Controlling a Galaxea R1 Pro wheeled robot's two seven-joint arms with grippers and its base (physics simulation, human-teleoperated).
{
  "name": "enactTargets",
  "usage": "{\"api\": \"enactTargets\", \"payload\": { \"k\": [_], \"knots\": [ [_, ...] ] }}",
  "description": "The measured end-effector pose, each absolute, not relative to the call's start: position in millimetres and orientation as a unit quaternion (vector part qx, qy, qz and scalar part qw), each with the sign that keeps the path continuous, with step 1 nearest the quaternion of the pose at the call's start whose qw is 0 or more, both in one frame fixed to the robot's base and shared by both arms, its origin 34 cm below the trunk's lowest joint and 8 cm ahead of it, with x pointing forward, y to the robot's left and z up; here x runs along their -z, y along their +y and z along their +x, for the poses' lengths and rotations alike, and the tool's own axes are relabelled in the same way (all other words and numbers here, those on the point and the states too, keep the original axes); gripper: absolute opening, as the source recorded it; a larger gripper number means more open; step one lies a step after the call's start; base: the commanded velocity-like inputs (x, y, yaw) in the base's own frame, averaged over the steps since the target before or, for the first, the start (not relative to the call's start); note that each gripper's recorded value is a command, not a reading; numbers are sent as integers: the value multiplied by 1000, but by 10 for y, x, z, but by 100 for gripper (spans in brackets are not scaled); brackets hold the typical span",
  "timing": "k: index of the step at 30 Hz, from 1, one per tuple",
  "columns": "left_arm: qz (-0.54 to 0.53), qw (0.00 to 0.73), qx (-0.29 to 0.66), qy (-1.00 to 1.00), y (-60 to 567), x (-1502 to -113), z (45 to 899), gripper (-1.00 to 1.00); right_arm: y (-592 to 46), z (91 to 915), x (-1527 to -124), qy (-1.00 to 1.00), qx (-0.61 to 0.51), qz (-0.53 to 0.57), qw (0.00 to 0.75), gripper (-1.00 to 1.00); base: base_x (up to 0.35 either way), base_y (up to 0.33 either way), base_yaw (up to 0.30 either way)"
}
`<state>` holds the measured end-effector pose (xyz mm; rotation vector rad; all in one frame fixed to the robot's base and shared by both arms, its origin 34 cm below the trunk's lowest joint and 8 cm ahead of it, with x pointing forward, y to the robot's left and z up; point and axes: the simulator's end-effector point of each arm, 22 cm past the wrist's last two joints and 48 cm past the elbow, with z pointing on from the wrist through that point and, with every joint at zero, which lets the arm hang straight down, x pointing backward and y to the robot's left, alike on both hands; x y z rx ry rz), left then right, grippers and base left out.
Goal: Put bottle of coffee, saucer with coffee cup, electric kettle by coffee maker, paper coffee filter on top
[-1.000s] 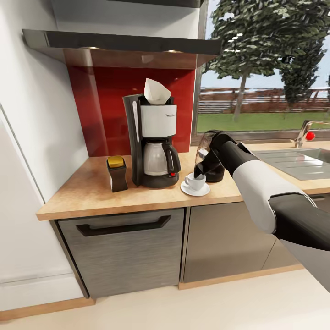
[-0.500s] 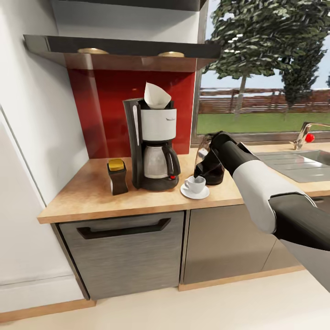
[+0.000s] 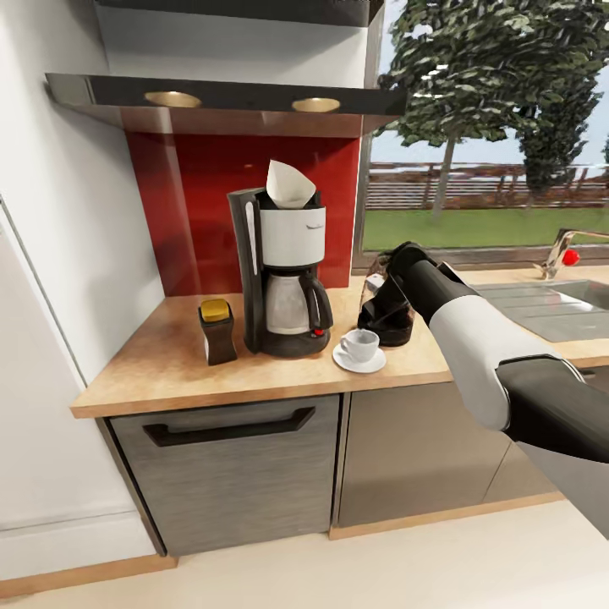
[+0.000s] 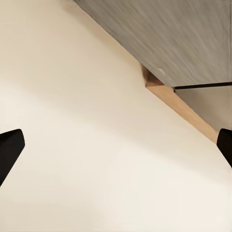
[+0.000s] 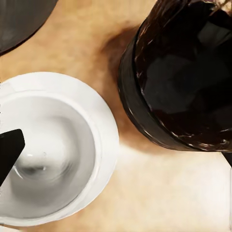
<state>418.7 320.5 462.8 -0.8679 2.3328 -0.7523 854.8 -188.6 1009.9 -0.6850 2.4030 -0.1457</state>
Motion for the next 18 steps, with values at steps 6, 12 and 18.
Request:
{"api": "enactTargets", "payload": {
  "k": [6, 12, 18],
  "knots": [
    [-322, 267, 279, 865, 3205, -4665, 4190, 100, -1886, 8552, -10136, 912, 55, -260, 314, 100, 0, 0, 0],
    [-322, 267, 279, 865, 3204, -4667, 4192, 100, -1875, 8553, -10143, 911, 52, -260, 315, 100, 0, 0, 0],
    [-321, 267, 279, 865, 3205, -4665, 4191, 100, -1870, 8553, -10138, 912, 50, -260, 315, 100, -84, 0, 0]
  ]
}}
